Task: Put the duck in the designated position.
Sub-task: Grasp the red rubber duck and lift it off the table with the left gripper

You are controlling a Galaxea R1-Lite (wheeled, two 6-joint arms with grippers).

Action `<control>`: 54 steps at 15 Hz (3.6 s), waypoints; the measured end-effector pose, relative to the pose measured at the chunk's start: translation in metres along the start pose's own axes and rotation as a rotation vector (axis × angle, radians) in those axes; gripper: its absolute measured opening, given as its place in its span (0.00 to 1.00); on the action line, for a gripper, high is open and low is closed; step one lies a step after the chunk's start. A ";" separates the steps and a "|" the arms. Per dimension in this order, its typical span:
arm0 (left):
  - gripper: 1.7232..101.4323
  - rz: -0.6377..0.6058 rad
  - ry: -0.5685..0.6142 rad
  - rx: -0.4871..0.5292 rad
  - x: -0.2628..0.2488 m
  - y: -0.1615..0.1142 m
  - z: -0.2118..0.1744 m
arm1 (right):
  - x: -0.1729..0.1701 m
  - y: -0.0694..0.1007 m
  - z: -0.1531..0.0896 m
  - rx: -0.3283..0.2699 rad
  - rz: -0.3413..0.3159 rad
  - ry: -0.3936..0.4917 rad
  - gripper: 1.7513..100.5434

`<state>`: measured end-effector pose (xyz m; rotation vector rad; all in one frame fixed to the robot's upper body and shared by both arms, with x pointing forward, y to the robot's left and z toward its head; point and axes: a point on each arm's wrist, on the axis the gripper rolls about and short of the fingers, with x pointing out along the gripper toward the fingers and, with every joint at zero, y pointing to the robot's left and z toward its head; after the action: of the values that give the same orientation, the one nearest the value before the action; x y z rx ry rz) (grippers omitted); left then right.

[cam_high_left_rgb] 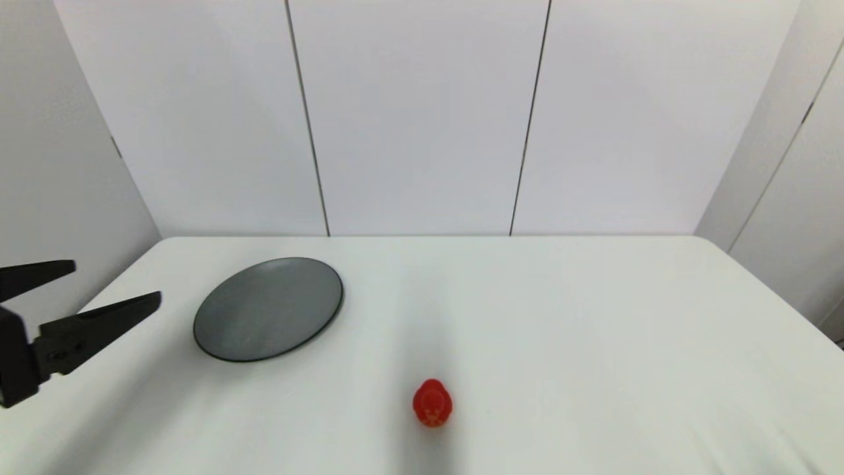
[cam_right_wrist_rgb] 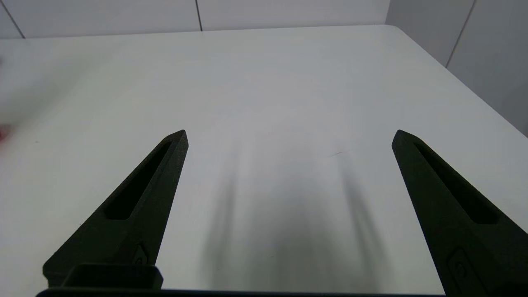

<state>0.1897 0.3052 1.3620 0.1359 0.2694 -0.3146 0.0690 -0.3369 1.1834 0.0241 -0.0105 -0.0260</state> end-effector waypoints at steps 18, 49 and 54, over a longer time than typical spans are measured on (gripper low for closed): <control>0.96 -0.295 0.302 0.115 0.125 -0.113 0.008 | 0.000 0.000 0.000 0.000 0.000 0.000 0.97; 0.96 0.034 0.498 -0.114 0.150 -0.232 -0.024 | 0.000 0.000 0.000 0.000 0.000 0.000 0.97; 0.96 0.054 0.538 -0.069 0.160 -0.239 -0.032 | 0.000 0.000 0.000 0.000 0.000 0.000 0.97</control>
<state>0.2512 0.0393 1.2651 0.1576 0.8077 -0.2102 0.0690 -0.3369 1.1834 0.0241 -0.0105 -0.0260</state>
